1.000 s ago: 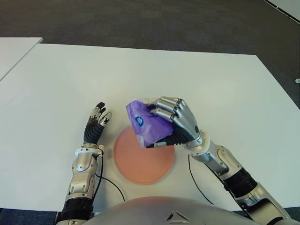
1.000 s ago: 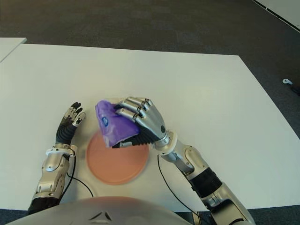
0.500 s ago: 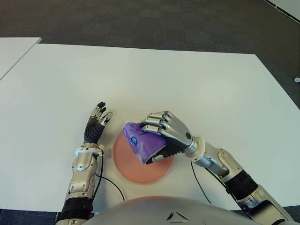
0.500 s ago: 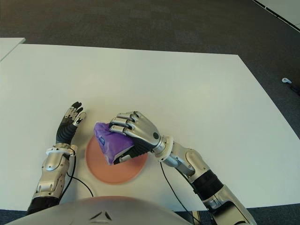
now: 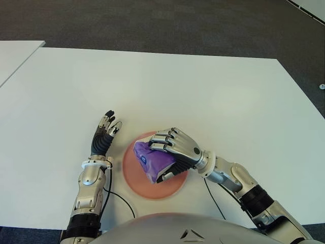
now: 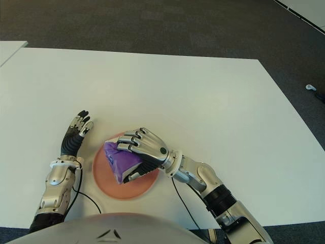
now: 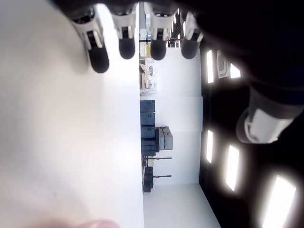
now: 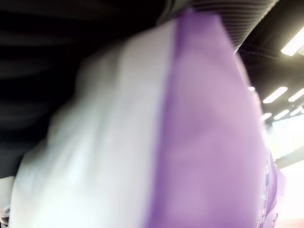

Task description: Put the tissue paper into the plate.

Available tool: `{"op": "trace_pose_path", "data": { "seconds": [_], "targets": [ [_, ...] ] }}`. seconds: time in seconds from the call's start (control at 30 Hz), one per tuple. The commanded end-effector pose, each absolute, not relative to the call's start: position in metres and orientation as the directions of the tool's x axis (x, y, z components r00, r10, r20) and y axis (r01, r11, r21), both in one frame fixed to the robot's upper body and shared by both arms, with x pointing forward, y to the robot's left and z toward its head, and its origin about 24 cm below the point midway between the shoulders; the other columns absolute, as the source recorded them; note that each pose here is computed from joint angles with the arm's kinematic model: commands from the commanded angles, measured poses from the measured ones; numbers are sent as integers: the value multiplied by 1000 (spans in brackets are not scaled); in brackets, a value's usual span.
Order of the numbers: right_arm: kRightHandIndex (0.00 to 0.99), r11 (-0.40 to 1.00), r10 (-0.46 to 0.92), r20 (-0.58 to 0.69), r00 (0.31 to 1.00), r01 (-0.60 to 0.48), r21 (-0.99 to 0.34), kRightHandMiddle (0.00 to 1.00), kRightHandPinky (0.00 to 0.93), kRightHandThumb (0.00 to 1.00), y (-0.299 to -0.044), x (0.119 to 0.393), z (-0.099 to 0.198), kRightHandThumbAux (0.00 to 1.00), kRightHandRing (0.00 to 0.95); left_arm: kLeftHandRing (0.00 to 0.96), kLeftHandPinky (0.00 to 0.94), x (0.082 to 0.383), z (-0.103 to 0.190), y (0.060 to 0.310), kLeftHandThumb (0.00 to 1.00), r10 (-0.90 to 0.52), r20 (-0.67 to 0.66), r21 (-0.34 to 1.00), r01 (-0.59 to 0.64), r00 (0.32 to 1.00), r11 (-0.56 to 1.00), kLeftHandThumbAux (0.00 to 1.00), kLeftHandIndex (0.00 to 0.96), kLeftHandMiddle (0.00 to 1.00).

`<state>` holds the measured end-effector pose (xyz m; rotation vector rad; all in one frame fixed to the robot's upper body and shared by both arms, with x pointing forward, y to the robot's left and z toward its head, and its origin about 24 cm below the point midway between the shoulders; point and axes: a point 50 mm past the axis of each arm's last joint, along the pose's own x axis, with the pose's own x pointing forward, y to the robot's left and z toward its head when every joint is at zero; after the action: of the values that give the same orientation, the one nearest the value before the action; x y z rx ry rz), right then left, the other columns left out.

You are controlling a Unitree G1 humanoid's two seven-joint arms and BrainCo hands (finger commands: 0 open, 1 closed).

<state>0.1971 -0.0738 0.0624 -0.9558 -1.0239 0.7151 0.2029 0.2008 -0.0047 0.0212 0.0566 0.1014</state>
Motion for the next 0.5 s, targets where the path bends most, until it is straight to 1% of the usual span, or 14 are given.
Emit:
{"op": "trace_pose_path", "data": {
  "seconds": [0.03, 0.17, 0.23, 0.27, 0.3, 0.33, 0.37, 0.4, 0.43, 0.47, 0.5],
  "targets": [
    [439, 397, 854, 341, 393, -68, -915, 813, 821, 720, -71, 202, 57, 714, 810, 0, 0, 196, -17, 201, 0, 101, -131, 32, -98, 986, 995, 499, 0, 0],
    [439, 392, 847, 326, 419, -78, -917, 798, 794, 720, -70, 205, 56, 714, 796, 0, 0, 195, -17, 201, 0, 105, -132, 38, -101, 986, 994, 501, 0, 0],
    [438, 386, 846, 313, 432, -91, -918, 786, 765, 718, -70, 206, 55, 714, 784, 0, 0, 195, -17, 202, 0, 106, -132, 43, -101, 986, 994, 501, 0, 0],
    [435, 382, 846, 304, 438, -100, -919, 750, 725, 711, -70, 206, 55, 716, 747, 0, 0, 194, -17, 202, 0, 106, -132, 46, -101, 986, 994, 500, 0, 0],
    [430, 367, 852, 283, 440, -116, -923, 698, 666, 700, -70, 206, 54, 719, 693, 0, 0, 194, -17, 202, 0, 107, -132, 48, -101, 985, 994, 498, 0, 0],
    [382, 356, 856, 268, 441, -127, -926, 578, 547, 517, -70, 206, 54, 691, 563, 0, 0, 194, -18, 202, 0, 107, -132, 49, -101, 985, 994, 496, 0, 0],
    [365, 323, 869, 233, 436, -144, -935, 534, 504, 448, -71, 206, 54, 682, 517, 0, 0, 194, -18, 202, 0, 108, -134, 50, -102, 985, 993, 496, 0, 0],
    [274, 299, 878, 208, 432, -155, -941, 399, 349, 304, -71, 206, 54, 637, 368, 0, 0, 194, -18, 203, 0, 109, -136, 51, -103, 985, 993, 494, 0, 0],
    [215, 269, 887, 178, 425, -164, -949, 312, 248, 210, -71, 205, 54, 609, 273, 0, 0, 194, -18, 203, 0, 110, -138, 51, -103, 984, 993, 493, 0, 0],
    [179, 249, 893, 158, 421, -170, -953, 268, 198, 170, -71, 205, 55, 593, 226, 0, 0, 194, -18, 203, 0, 110, -139, 52, -104, 984, 993, 493, 0, 0],
    [128, 240, 896, 149, 419, -173, -955, 203, 127, 113, -71, 205, 55, 569, 158, 0, 0, 194, -18, 203, 0, 110, -139, 52, -104, 984, 993, 493, 0, 0]
  ]
}}
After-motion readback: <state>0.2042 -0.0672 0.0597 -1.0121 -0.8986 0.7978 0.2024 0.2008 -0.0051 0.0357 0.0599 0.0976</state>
